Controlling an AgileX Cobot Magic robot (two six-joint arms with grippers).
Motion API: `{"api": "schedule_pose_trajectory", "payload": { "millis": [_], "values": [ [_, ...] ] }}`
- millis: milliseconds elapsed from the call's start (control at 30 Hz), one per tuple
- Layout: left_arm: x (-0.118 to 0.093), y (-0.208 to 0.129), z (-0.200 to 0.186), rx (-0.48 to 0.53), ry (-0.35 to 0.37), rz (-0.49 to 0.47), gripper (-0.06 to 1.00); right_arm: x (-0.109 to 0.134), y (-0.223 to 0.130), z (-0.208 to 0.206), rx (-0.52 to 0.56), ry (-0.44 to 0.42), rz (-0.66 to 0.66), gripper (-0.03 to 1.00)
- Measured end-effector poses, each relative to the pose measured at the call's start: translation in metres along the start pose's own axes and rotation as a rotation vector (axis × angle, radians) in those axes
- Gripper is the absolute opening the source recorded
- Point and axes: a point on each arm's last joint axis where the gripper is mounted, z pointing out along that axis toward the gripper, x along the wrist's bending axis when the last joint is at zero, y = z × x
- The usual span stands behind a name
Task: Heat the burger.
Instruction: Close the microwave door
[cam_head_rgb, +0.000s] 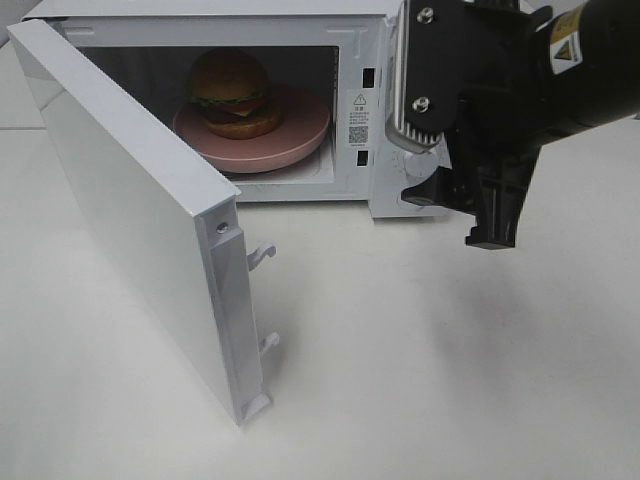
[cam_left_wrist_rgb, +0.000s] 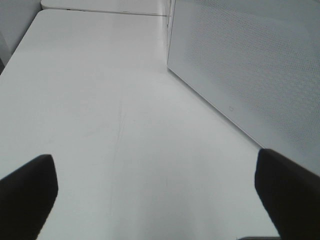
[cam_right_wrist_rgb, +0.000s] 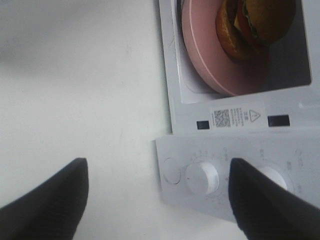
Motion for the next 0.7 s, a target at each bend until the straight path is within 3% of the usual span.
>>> {"api": "schedule_pose_trajectory", "payload": {
  "millis": [167, 333, 433, 600, 700],
  "values": [
    [0.000, 0.000, 0.000, 0.000, 0.000, 0.000, 0.99, 0.007, -0.008, -0.014, 0.021, 0.012, 0.146, 0.76],
    [0.000, 0.000, 0.000, 0.000, 0.000, 0.000, 0.99, 0.021, -0.024, -0.037, 0.081, 0.037, 0.400, 0.75],
    [0.000, 0.000, 0.000, 0.000, 0.000, 0.000, 0.99, 0.024, -0.026, -0.041, 0.089, 0.039, 0.432, 0.75],
    [0.000, 0.000, 0.000, 0.000, 0.000, 0.000, 0.99, 0.041, -0.044, -0.065, 0.126, 0.040, 0.605, 0.75],
    [0.000, 0.000, 0.000, 0.000, 0.000, 0.000, 0.99, 0.044, -0.046, -0.068, 0.129, 0.038, 0.623, 0.75]
  ]
}}
